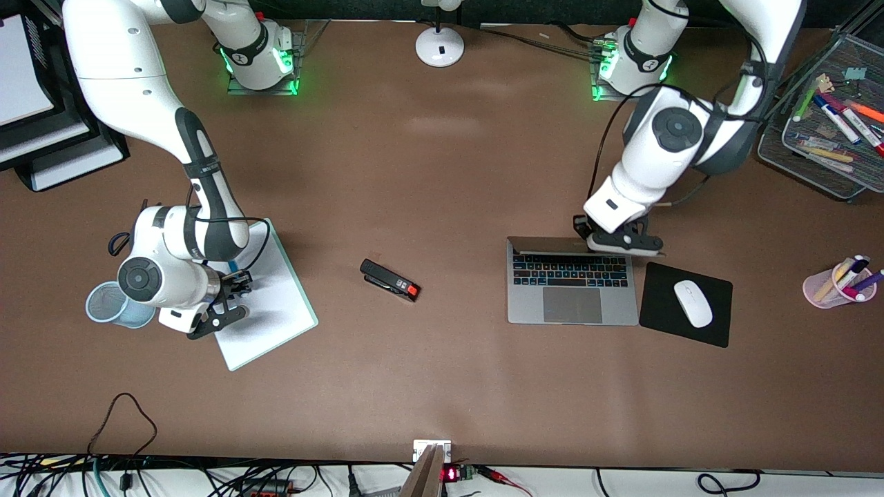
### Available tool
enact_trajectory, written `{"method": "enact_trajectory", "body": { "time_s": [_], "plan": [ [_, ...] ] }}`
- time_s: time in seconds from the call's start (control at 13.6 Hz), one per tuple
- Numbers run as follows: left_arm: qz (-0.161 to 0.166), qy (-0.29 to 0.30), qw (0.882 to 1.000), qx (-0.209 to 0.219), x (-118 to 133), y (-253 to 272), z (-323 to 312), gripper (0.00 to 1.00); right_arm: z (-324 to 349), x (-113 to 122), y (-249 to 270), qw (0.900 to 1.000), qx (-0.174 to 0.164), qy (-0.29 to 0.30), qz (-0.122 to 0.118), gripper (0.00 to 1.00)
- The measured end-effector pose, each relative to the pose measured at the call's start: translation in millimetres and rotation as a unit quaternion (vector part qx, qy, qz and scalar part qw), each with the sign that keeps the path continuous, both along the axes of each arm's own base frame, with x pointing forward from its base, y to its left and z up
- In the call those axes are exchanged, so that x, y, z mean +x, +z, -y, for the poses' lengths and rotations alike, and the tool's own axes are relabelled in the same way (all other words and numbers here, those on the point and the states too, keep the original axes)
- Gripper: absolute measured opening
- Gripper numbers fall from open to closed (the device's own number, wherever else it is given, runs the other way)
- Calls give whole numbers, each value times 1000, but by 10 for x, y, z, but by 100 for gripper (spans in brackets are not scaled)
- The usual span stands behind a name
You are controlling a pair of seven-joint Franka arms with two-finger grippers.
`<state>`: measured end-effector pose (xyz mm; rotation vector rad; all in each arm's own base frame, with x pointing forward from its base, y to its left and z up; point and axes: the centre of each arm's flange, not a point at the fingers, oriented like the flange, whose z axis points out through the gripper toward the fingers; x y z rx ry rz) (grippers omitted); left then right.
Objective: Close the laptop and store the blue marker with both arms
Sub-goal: 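Lift the marker with the right gripper while the left gripper pushes the lid down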
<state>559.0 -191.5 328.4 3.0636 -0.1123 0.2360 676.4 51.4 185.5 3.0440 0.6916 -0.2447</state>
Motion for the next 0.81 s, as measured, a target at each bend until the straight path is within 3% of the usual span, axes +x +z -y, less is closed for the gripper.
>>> {"method": "enact_trajectory", "body": {
  "time_s": [0.22, 0.59, 0.81],
  "plan": [
    [15, -2, 1000, -16, 246, -107, -14, 1, -8, 0, 0, 1000, 0, 1, 0, 37],
    [51, -23, 997, -43, 414, -554, 58, 1, -48, 1, 3, 1000, 16, -12, 0, 24],
    [52, -20, 997, -57, 606, -753, 69, 1, -49, 5, 7, 1000, 16, -12, 2, 19]
  ]
}}
